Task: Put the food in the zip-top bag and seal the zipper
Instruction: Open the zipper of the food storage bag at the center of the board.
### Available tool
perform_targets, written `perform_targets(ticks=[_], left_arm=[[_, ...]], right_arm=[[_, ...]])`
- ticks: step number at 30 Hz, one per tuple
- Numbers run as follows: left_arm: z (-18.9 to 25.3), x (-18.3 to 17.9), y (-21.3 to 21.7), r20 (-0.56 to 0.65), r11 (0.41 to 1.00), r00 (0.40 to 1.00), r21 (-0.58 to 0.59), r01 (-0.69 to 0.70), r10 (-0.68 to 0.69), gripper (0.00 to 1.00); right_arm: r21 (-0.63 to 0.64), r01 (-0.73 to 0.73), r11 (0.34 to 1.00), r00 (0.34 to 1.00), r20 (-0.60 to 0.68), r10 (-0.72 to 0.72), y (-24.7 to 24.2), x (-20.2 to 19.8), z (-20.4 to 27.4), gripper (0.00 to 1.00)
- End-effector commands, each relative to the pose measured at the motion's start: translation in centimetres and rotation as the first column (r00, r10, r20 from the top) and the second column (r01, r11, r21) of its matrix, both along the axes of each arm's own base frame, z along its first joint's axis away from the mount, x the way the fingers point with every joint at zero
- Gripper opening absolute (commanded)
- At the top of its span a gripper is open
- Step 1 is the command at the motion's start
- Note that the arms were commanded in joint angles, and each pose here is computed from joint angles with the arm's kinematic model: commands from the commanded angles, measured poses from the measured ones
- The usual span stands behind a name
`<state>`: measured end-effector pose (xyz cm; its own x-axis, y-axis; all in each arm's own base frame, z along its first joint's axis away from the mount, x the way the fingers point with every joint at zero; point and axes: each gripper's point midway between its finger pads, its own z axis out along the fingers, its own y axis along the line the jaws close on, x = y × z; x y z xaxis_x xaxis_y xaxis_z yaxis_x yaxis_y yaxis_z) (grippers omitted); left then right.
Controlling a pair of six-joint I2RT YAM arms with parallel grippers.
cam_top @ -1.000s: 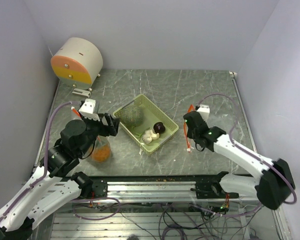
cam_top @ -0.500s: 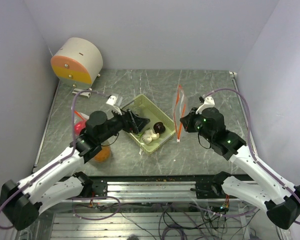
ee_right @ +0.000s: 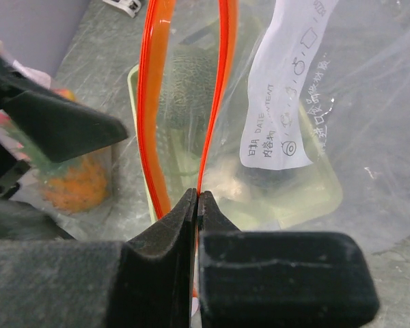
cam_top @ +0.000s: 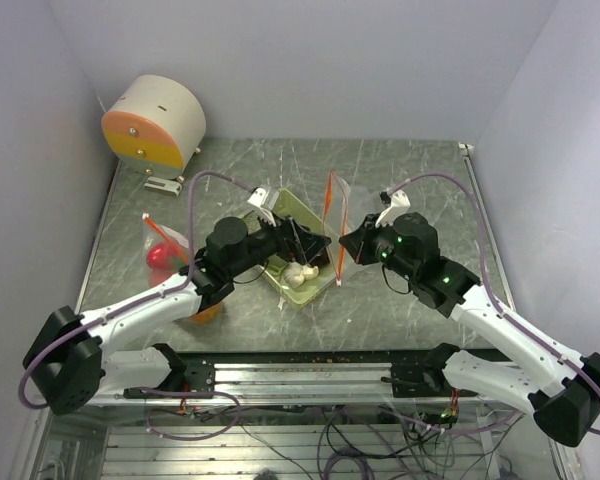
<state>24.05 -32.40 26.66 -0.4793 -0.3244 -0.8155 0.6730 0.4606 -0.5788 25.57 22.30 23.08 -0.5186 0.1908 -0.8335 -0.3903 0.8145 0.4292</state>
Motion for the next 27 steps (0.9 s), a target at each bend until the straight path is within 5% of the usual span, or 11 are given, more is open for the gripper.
perform_targets(ticks=[1,13,18,21,27], left_arm=[[1.2,1.9,-1.3,0.047,0.998,0.998,-0.038,-0.044,0.046,0.88],[-0.7,3.9,-1.9,0.022,0.992,0.992,-0.004,-0.122,0.122,0.62],[-1.5,4.1,-2.9,0.02,0.995,0.995,0.003,-0.095,0.095,0.11],[-1.9,4.1,-3.4,0.019,0.997,0.997,0.029,-0.078,0.078,0.07],[-0.3,3.8,-1.6,0.054,0.979,0.985,0.108,-0.17,0.165,0.07]], right_arm=[[0.031,-0.028,0.999,0.998,0.05,0.026,1.2,-0.2,1.9,0.0],[0.012,-0.04,0.999,0.997,0.065,0.039,1.5,-1.2,2.2,0.0],[0.02,-0.045,0.999,0.997,0.068,0.043,1.5,-1.5,2.5,0.0],[0.022,-0.015,1.0,0.997,0.072,0.013,1.0,-1.3,3.0,0.0],[-0.099,0.311,0.945,0.949,0.074,-0.305,-4.2,0.7,4.1,0.0]])
